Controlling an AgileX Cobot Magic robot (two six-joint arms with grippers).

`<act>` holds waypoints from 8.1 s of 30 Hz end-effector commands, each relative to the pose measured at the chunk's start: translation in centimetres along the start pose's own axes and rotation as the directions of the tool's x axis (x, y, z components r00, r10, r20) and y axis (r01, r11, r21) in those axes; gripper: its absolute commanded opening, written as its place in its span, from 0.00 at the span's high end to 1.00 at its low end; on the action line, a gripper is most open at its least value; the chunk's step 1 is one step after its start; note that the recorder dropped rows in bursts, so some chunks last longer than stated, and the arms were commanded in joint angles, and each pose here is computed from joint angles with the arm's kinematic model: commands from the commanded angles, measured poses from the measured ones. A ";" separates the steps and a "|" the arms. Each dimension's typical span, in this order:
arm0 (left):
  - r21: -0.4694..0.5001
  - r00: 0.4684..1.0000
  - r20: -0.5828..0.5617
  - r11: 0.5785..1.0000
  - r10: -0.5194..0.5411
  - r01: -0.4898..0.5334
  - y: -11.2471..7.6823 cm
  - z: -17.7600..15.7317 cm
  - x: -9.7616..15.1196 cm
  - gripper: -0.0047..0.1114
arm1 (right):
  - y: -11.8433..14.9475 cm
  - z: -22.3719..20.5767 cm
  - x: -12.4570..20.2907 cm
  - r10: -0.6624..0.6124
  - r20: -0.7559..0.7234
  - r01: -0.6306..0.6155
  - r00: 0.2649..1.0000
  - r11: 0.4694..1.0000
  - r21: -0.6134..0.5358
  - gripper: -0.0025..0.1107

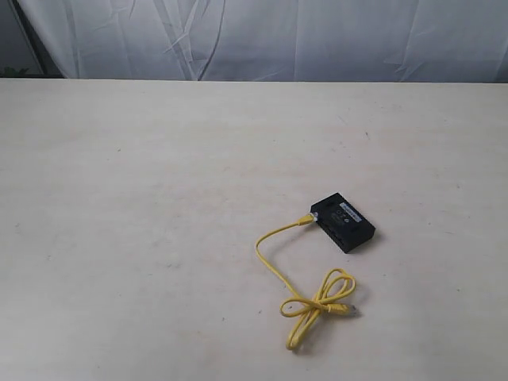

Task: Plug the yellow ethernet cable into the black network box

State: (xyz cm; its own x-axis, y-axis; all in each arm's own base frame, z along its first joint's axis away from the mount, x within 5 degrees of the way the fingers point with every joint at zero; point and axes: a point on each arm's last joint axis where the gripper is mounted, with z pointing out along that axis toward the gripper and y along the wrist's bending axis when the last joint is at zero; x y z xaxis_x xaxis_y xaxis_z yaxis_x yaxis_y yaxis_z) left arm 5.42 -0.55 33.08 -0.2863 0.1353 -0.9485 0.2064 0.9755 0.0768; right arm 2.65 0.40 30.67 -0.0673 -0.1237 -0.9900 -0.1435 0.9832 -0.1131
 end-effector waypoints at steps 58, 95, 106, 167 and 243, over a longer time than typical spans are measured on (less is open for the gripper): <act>-0.011 1.000 0.006 1.000 0.006 -0.006 0.1 0.0 1.2 0.96 | 1.2 1.1 4.4 0.141 -0.049 -0.144 0.989 0.987 -0.074 0.98; -0.011 1.000 0.006 1.000 0.006 -0.006 0.1 0.0 1.2 0.96 | 1.8 3.6 12.7 0.267 -0.242 -0.275 0.933 0.962 0.003 0.98; -0.011 1.000 0.006 1.000 0.006 -0.006 0.1 0.0 1.2 0.96 | 1.4 3.6 12.7 0.281 -0.231 -0.273 0.931 0.960 0.068 0.98; -0.099 0.999 0.053 0.995 0.003 0.002 0.6 -1.3 1.6 0.96 | 1.0 3.6 12.7 0.315 -0.209 -0.287 0.926 0.946 0.150 0.98; -0.136 0.968 0.163 0.968 -0.190 0.212 -0.7 4.3 13.3 0.96 | 1.0 3.6 12.8 0.315 -0.213 -0.287 0.925 0.946 0.151 0.98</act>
State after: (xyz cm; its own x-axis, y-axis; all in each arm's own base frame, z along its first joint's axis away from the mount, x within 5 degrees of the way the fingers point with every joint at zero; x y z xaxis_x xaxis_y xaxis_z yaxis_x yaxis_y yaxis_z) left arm 5.53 -0.18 19.09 -0.1741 -0.0840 -0.9811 0.0139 0.9960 -0.0877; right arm 5.17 0.31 17.61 -0.3288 0.1701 -0.9290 0.0307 0.9850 0.1695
